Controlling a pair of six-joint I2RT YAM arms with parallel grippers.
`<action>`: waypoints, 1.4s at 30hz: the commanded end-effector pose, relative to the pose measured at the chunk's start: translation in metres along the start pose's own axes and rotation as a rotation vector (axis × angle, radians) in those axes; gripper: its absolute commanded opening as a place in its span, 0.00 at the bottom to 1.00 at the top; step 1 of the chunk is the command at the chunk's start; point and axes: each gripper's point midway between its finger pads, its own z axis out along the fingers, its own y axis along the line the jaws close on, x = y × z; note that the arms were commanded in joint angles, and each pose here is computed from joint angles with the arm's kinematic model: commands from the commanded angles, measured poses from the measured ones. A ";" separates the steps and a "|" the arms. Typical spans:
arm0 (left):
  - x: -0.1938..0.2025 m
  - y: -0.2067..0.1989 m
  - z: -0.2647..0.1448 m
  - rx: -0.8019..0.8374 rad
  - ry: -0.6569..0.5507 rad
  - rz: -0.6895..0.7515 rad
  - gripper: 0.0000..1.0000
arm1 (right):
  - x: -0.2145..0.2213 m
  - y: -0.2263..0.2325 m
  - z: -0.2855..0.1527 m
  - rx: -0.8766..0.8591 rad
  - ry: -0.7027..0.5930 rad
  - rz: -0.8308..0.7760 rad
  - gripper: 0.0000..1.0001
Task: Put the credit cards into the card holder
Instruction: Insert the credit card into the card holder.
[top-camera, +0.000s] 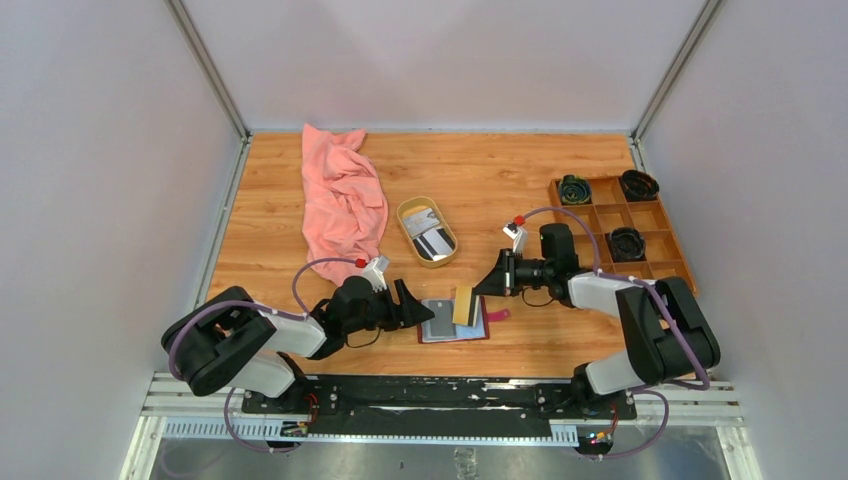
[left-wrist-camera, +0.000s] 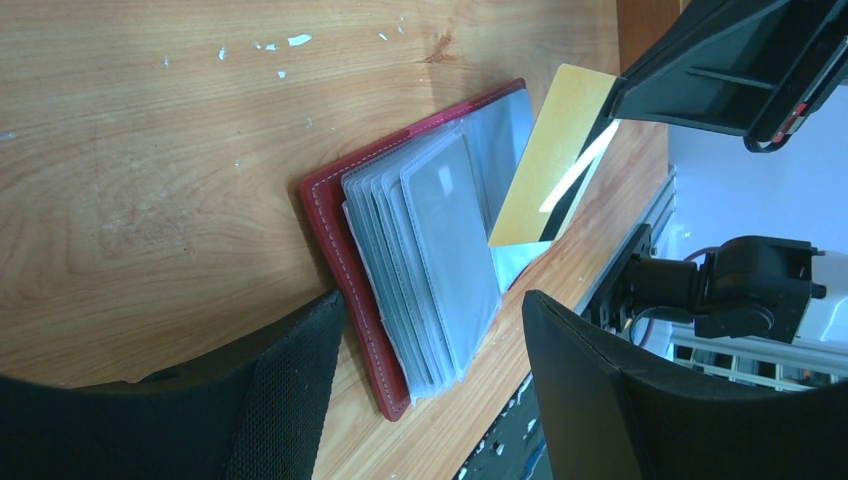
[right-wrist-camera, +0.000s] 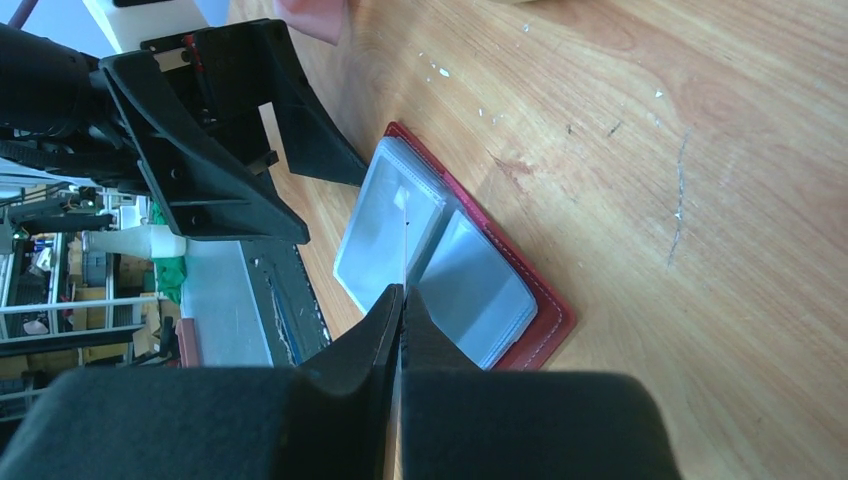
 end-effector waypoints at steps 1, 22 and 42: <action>0.025 0.042 -0.007 -0.161 0.071 -0.007 0.73 | -0.004 -0.006 0.001 0.018 -0.007 0.017 0.00; 0.026 0.047 -0.008 -0.176 0.068 -0.013 0.72 | 0.022 -0.017 0.006 0.042 0.068 0.057 0.00; 0.027 0.047 -0.005 -0.178 0.079 -0.012 0.68 | 0.035 -0.016 0.029 0.009 0.167 0.118 0.00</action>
